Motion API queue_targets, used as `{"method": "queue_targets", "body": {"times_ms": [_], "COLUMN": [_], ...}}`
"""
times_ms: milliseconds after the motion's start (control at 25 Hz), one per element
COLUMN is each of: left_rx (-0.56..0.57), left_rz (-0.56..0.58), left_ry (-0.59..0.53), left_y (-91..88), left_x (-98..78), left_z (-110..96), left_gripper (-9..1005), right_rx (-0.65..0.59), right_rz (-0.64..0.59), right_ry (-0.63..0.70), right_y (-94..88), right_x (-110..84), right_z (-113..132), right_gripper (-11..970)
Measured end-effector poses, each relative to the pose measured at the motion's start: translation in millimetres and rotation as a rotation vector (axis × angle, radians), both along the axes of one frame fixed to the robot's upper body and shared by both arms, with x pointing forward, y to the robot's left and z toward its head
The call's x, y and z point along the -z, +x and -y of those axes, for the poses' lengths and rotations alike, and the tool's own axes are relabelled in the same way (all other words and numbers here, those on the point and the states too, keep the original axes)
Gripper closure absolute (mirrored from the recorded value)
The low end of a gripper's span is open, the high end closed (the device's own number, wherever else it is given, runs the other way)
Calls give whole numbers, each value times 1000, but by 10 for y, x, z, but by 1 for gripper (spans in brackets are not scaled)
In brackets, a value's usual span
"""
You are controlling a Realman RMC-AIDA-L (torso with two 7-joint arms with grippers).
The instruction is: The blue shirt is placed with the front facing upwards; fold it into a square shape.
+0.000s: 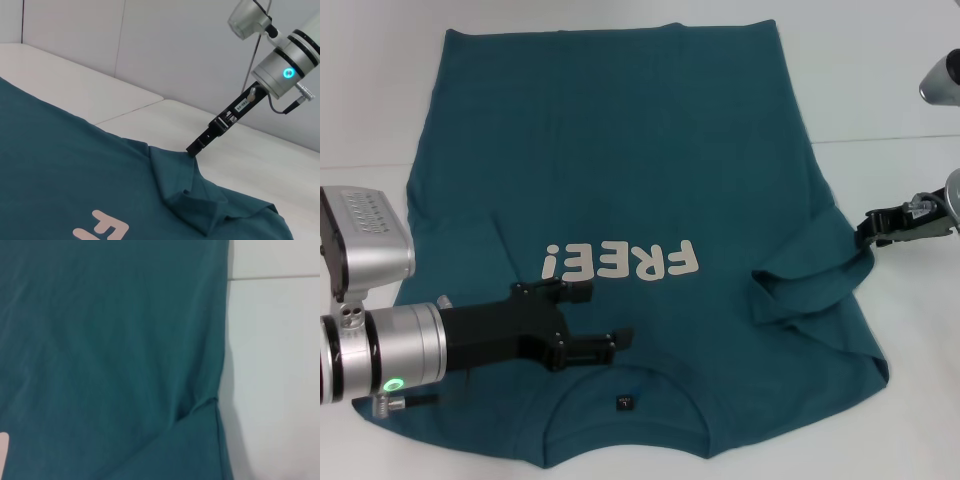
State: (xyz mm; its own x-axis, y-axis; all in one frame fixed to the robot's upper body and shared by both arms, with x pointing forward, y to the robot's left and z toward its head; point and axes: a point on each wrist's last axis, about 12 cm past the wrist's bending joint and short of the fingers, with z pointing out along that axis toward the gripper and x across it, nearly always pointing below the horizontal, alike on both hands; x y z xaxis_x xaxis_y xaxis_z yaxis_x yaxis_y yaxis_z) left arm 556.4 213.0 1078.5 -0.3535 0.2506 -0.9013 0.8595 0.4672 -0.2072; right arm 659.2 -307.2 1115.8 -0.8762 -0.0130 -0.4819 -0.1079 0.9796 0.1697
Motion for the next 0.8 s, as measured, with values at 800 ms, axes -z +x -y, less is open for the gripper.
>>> {"method": "queue_targets", "body": {"times_ms": [800], "left_rx": [-8], "left_rz": [1], "left_ry": [-7], "left_y": [-14], "left_x": [1], "left_z": [-27], "left_gripper": [109], "right_rx": [-27], "right_rz": [65], "right_ry": [27], "right_y": [17], "right_x": [5], "right_z": [-59], "right_gripper": [947]}}
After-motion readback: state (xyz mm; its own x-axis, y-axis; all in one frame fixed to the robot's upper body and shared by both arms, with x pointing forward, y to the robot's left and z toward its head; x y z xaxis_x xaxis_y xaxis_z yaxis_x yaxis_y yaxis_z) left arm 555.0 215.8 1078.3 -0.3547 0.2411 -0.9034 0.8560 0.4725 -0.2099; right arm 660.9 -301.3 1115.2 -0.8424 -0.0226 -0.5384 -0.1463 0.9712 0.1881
